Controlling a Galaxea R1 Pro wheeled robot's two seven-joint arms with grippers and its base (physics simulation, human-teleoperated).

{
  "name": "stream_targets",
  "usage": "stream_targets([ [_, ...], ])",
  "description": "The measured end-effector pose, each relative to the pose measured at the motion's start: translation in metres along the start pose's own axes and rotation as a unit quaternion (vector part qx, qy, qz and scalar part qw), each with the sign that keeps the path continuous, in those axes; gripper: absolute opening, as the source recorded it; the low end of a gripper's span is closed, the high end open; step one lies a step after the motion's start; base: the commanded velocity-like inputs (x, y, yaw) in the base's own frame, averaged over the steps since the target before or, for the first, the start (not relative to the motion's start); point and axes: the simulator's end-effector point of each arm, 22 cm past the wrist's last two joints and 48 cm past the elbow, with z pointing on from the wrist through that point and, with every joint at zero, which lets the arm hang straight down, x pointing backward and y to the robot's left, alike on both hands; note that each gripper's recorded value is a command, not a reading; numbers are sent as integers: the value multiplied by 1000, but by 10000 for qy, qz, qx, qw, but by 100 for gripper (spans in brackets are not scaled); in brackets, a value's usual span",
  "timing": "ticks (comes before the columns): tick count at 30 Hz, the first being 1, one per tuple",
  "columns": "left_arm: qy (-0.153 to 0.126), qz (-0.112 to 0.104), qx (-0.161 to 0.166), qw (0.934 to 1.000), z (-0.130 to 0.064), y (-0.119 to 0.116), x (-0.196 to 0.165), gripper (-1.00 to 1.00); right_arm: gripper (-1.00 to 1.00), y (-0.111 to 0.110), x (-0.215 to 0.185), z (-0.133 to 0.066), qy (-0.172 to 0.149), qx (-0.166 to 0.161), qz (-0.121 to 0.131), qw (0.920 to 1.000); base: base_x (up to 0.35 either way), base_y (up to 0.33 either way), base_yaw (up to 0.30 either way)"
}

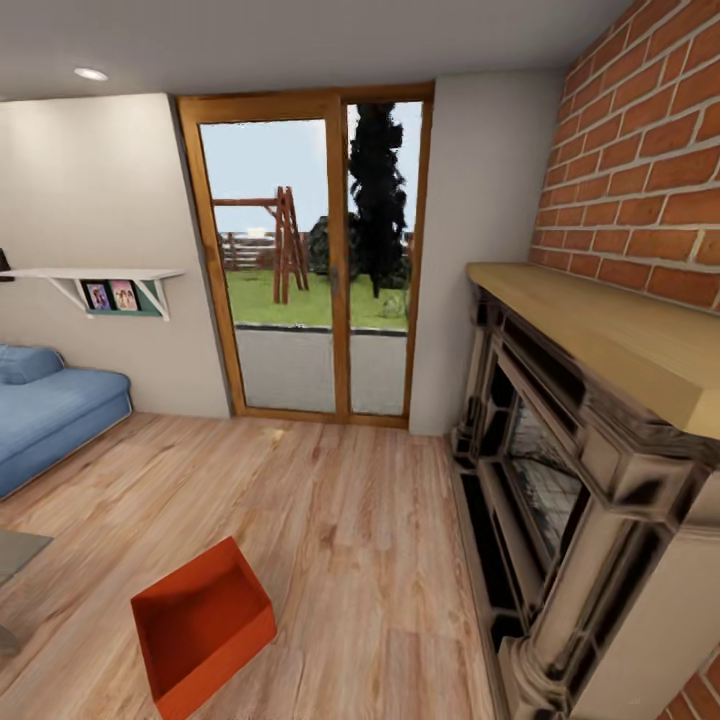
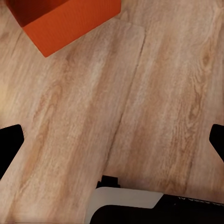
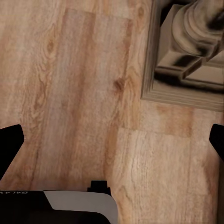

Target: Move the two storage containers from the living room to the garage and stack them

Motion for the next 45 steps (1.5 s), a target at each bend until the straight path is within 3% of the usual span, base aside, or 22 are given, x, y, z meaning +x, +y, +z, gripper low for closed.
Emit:
stream_targets([
  [7, 2, -4, -1, 10000, 0, 0, 0, 100, 100, 0, 0, 0, -2, -1, -1, 10000, 156, 0, 251],
  [37, 1, -4, 0, 10000, 0, 0, 0, 100, 100, 0, 0, 0, -3, 3, -2, 10000, 321, 0, 251],
  [45, -2, -3, 0, 10000, 0, 0, 0, 100, 100, -1, 0, 0, 0, 5, -2, 10000, 37, 0, 251],
])
